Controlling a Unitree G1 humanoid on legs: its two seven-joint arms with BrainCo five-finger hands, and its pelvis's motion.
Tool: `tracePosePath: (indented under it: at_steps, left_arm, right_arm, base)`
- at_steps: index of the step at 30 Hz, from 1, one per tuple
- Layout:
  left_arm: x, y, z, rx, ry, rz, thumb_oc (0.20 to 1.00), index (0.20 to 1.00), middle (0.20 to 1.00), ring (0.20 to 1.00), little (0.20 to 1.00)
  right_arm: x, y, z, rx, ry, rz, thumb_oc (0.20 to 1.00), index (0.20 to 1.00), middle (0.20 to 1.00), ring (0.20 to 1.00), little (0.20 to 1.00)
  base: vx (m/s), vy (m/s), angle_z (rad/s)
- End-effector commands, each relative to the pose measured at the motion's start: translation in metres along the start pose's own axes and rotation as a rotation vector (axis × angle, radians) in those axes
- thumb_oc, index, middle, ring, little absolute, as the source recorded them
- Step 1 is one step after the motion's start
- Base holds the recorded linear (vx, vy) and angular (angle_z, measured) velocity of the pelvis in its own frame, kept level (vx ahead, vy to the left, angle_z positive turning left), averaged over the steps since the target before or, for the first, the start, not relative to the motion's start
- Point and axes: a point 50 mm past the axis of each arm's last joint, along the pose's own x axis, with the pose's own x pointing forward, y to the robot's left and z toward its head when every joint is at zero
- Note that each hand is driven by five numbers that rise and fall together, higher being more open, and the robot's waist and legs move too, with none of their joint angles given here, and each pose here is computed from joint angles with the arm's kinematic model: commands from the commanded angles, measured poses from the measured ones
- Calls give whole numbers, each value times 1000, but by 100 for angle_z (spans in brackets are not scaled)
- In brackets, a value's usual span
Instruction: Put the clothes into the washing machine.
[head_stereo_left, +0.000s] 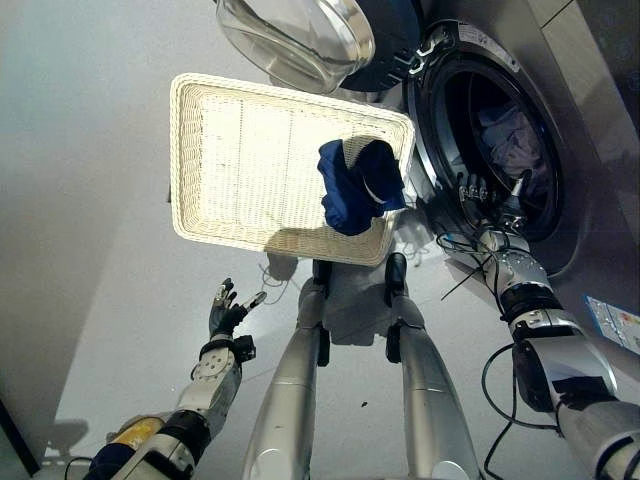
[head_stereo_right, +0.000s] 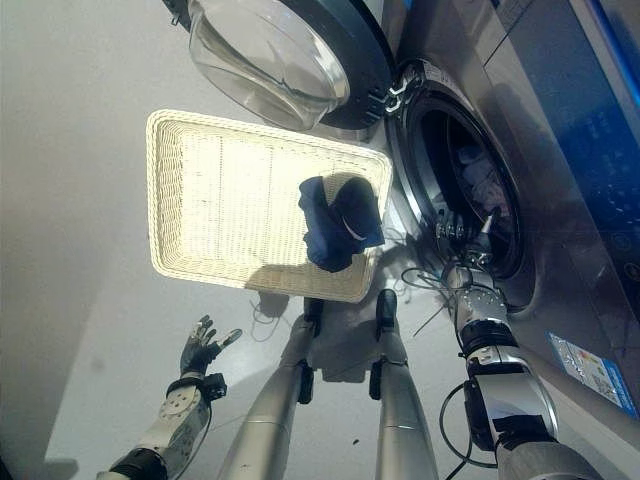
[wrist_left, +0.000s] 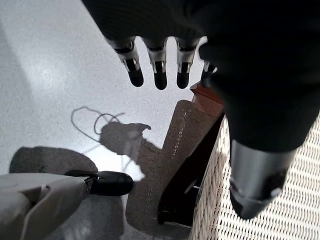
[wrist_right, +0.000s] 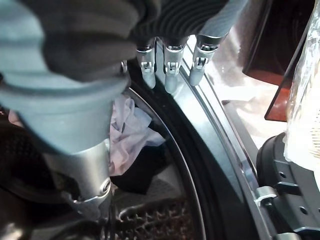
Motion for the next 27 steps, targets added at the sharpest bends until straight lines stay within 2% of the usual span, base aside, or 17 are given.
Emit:
tracePosePath:
  at_steps: [1, 6, 10, 12, 14, 17, 19, 20, 21, 22, 27]
  left_arm:
    - [-3, 2, -8, -27, 1, 49, 1000, 1000, 1000, 1000, 1000]
    - [-5, 8, -16, -32, 33, 78, 1000, 1000, 1000, 1000, 1000]
    - [-6, 12, -21, -40, 55, 93, 1000, 1000, 1000, 1000, 1000]
    - [-6, 14, -24, -56, 75, 95, 1000, 1000, 1000, 1000, 1000]
    - [-7, 15, -27, -69, 97, 97, 1000, 1000, 1000, 1000, 1000]
    - [-8, 15, -31, -84, 128, 97, 1000, 1000, 1000, 1000, 1000]
    - [-12, 16, -37, -86, 151, 101, 1000, 1000, 1000, 1000, 1000]
    - [-13, 16, -37, -93, 153, 104, 1000, 1000, 1000, 1000, 1000]
    - [-17, 18, -41, -104, 162, 116, 1000, 1000, 1000, 1000, 1000]
    - [-20, 19, -44, -116, 166, 124, 1000, 1000, 1000, 1000, 1000]
    - [-31, 22, -54, -164, 174, 147, 1000, 1000, 1000, 1000, 1000]
  right_arm:
    - [-2, 23, 14, -22, -53, 119, 1000, 1000, 1000, 1000, 1000]
    - [-7, 8, 18, -3, -98, 90, 1000, 1000, 1000, 1000, 1000]
    - [-10, -5, 27, -70, -134, 50, 1000, 1000, 1000, 1000, 1000]
    - [-13, -12, 29, -270, -154, 10, 1000, 1000, 1000, 1000, 1000]
    - [-16, -16, 27, -553, -156, -5, 1000, 1000, 1000, 1000, 1000]
    - [-22, -17, 14, -961, -142, 53, 1000, 1000, 1000, 1000, 1000]
    - [-34, -12, -9, -1319, -155, 187, 1000, 1000, 1000, 1000, 1000]
    - [-40, -6, -17, -1420, -189, 249, 1000, 1000, 1000, 1000, 1000]
    - [-56, 2, -38, -1637, -258, 401, 1000, 1000, 1000, 1000, 1000]
    - [-67, 7, -48, -1743, -325, 504, 1000, 1000, 1000, 1000, 1000]
    - [-110, 21, -81, -1996, -535, 888, 1000, 1000, 1000, 1000, 1000]
  base:
    - [-56, 54, 2]
    - [-60, 44, 1]
    - [-52, 24, 3]
    - [-48, 41, 1]
    - [-46, 37, 0]
    - [-38, 37, 0]
    - [-36, 37, 0]
    - [-64, 56, 1]
    - [-57, 72, 2]
    - [-38, 74, 4]
    - [-27, 74, 6]
